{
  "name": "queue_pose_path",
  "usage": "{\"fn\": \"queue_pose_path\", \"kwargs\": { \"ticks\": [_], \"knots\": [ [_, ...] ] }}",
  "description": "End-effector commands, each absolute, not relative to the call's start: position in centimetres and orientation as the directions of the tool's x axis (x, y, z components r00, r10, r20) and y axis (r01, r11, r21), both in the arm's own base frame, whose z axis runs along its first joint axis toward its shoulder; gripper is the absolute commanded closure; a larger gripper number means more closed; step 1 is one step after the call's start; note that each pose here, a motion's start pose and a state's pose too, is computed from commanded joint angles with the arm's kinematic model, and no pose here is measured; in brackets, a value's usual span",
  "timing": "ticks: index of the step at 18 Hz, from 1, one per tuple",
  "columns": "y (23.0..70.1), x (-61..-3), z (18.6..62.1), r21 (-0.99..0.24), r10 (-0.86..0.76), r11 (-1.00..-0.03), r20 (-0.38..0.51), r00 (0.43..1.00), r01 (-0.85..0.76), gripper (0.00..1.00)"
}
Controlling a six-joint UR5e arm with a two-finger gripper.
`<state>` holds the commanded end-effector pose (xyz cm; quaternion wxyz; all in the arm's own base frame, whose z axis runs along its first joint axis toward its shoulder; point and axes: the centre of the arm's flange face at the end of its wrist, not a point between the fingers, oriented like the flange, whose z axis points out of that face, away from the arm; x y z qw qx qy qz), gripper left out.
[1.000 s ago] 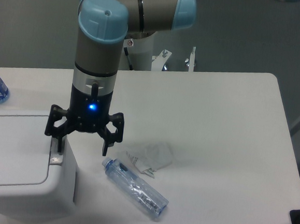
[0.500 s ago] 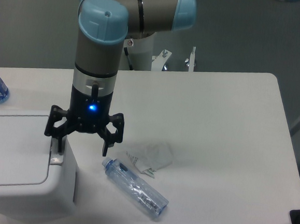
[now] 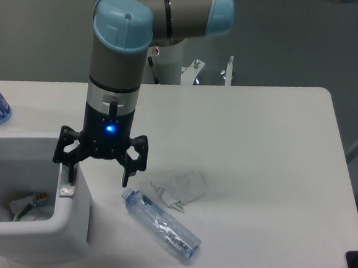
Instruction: Open the trash can
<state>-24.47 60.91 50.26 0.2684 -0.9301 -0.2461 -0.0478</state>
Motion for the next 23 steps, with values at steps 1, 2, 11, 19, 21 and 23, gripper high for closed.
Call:
{"fn": "queue_pose_path", "kwargs": {
  "ticks": [1,2,11,19,21,23],
  "knots": [
    [60.9,-24.7,51.4,-0.495,0.430,-0.726,0.215,0.877,0.477,0.00],
    [60.8,-25.4,52.4,-0.513,0.434,-0.715,0.209,0.876,0.476,0.00],
    [54.6,-34.2,59.9,-0.626,0.571,-0.642,-0.006,0.821,0.443,0.00],
    [49.3,-38.4,58.0,-0.459,0.378,-0.866,-0.336,0.863,0.200,0.00],
    [47.4,-38.9,57.1,-0.396,0.308,-0.906,-0.377,0.874,0.148,0.00],
    [46.0,-39.4,56.7,-0.354,0.248,-0.930,-0.401,0.882,0.101,0.00]
  ]
}}
